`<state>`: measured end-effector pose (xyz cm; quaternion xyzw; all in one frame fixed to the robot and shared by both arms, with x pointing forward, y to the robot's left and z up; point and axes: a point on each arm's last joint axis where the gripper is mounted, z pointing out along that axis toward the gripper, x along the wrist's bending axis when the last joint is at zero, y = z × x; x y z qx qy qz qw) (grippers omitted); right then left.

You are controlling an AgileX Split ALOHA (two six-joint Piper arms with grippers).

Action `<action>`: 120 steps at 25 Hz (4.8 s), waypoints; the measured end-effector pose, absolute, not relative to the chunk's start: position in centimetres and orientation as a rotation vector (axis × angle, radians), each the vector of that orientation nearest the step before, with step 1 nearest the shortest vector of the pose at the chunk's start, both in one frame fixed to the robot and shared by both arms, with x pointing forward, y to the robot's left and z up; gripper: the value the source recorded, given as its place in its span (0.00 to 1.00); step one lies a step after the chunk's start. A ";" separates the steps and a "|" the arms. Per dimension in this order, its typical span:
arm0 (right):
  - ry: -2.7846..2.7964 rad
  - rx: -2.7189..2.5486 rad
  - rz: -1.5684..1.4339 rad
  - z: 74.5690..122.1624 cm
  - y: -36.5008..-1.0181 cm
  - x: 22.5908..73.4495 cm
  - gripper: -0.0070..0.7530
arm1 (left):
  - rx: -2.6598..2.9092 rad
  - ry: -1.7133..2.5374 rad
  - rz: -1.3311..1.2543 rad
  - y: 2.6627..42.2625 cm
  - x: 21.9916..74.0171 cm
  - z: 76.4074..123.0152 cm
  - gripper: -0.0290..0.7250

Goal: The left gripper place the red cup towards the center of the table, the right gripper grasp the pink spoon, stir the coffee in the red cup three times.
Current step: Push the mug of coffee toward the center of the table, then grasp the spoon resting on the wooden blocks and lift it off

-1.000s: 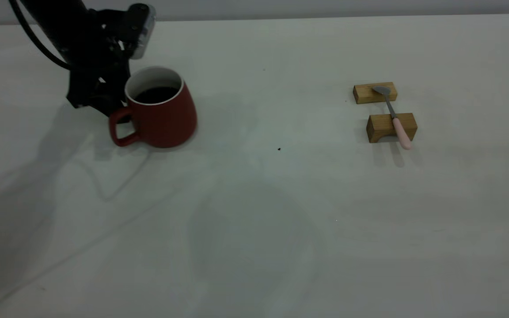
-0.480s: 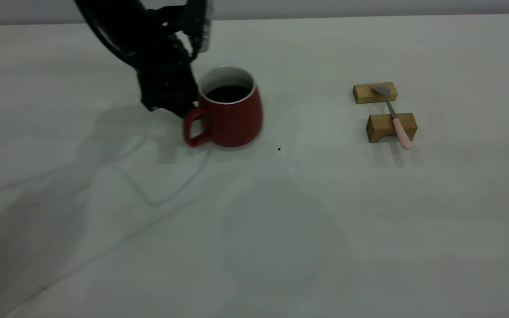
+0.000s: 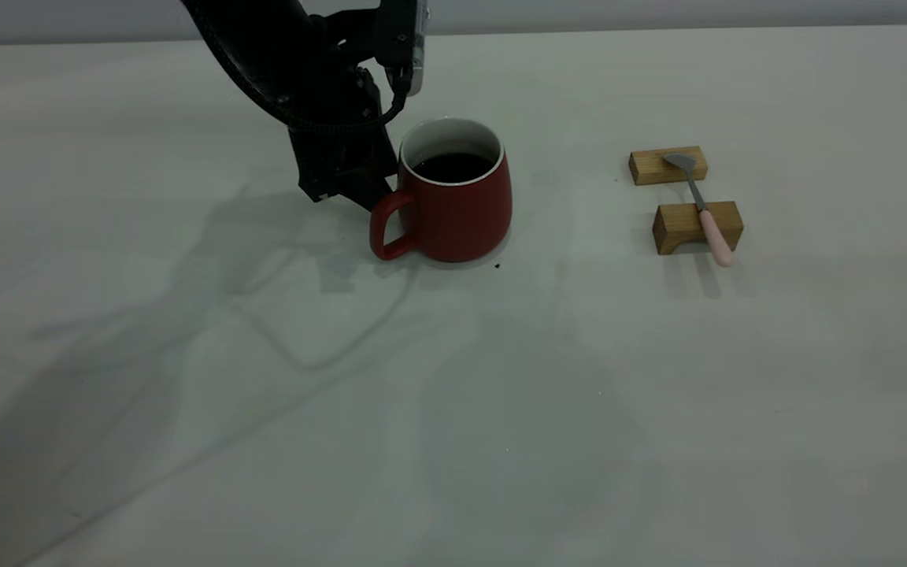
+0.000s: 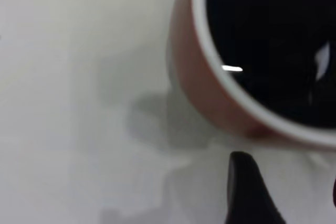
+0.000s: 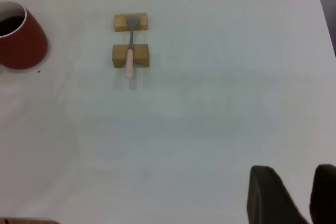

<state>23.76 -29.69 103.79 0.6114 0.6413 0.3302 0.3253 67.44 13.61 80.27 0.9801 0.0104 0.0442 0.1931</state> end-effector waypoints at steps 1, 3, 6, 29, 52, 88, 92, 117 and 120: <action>1.681 1.603 0.866 103.8 -29.7 23.8 0.32 | 2.764 0.056 0.119 14.1 67.6 80.5 0.65; 1.681 1.603 0.866 103.8 -29.7 23.8 0.32 | 2.800 0.123 0.096 15.5 67.8 81.6 0.65; 1.681 1.603 0.866 103.8 -29.7 23.8 0.32 | 2.828 0.333 0.074 17.8 68.1 85.5 0.65; 1.681 1.603 0.866 103.8 -29.7 23.8 0.32 | 2.254 1.719 0.291 25.6 46.2 113.7 0.65; 1.681 1.603 0.866 103.8 -29.7 23.8 0.32 | 2.001 1.675 0.528 29.6 26.3 103.6 0.70; 1.976 1.875 0.905 105.7 -27.5 38.2 0.70 | 1.664 1.709 0.814 30.1 22.2 103.3 0.70; 2.063 1.941 0.850 103.8 -27.2 42.5 0.70 | 1.664 1.709 0.814 30.1 22.2 103.3 0.70; 2.289 2.194 0.405 84.6 -21.2 61.6 0.71 | 1.670 1.705 0.817 30.1 22.2 103.3 0.70; 2.278 2.206 0.405 83.6 -21.0 62.8 0.71 | 1.670 1.705 0.817 30.1 22.2 103.3 0.70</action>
